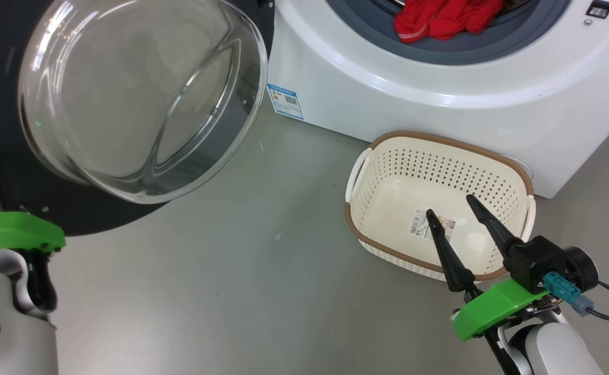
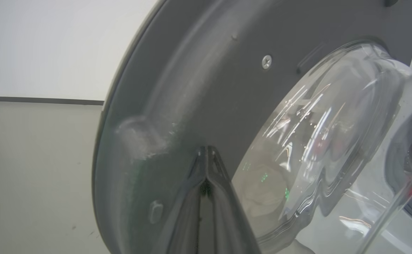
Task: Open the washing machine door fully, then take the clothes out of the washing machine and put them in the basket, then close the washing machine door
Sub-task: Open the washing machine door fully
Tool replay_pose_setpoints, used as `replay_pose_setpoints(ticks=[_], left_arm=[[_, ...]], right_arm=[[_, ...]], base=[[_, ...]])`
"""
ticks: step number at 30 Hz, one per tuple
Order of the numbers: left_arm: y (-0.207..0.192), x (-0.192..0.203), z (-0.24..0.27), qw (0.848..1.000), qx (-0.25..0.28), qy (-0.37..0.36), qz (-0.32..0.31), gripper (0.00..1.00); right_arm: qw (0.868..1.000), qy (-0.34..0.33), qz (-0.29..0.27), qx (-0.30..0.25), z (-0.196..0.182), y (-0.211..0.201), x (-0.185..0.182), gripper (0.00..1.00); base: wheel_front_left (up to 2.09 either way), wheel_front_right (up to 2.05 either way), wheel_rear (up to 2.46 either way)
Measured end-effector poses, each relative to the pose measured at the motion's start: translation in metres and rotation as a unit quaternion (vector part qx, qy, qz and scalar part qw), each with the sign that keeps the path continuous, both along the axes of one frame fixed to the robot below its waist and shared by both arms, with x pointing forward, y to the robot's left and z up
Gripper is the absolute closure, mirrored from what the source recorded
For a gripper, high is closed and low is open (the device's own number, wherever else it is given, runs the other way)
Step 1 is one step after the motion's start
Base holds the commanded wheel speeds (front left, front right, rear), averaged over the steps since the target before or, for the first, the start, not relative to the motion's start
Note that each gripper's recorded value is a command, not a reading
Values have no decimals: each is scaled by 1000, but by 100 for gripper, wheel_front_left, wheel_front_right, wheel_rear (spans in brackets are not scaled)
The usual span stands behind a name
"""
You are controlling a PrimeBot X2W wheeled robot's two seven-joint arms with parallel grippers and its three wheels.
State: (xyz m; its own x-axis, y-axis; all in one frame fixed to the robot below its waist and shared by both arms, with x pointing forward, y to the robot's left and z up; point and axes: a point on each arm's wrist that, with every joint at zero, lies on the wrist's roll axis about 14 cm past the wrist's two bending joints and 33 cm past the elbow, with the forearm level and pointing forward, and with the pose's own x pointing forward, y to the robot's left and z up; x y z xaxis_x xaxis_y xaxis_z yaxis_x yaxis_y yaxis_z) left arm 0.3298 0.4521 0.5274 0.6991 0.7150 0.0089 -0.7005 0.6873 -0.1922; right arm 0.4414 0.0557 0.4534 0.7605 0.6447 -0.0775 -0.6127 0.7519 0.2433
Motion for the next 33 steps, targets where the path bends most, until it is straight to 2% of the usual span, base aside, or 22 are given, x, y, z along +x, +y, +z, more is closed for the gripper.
replay_pose_setpoints(ticks=[6, 10, 11, 12, 13, 14, 20, 24, 33], left_arm=[[1, 2, 6, 1000, 3, -10, -4, 100], [-4, 8, 28, 999, 29, -35, -19, 100], [-6, 8, 33, 998, 37, -41, -22, 97], [-9, 8, 37, 998, 42, -47, -25, 66], [-13, 8, 39, 997, 46, -51, -29, 42], [-17, 7, 40, 997, 49, -54, -31, 0], [-42, 7, 54, 992, 69, -83, -66, 0], [-74, 18, 71, 984, 85, -111, -112, 0], [-148, 38, 74, 962, 61, -126, -234, 0]], right_arm=[[1000, -6, -2, 0, 4, -2, -2, 0], [1000, -15, -10, 3, 9, -7, -2, 0], [1000, -16, -13, 3, 10, -9, -2, 0], [1000, -18, -16, 5, 12, -11, -2, 0], [1000, -20, -21, 6, 13, -13, -1, 0], [999, -23, -24, 6, 15, -16, -1, 0], [998, -35, -49, 9, 22, -32, 0, 0], [996, -44, -73, 12, 27, -46, 3, 0], [987, -66, -145, 12, 36, -96, 9, 0]], base=[[0, 0, 0], [0, 0, 0], [0, 0, 0], [0, 0, 0], [0, 0, 0], [0, 0, 0], [0, 0, 0], [0, 0, 0], [0, 0, 0]])
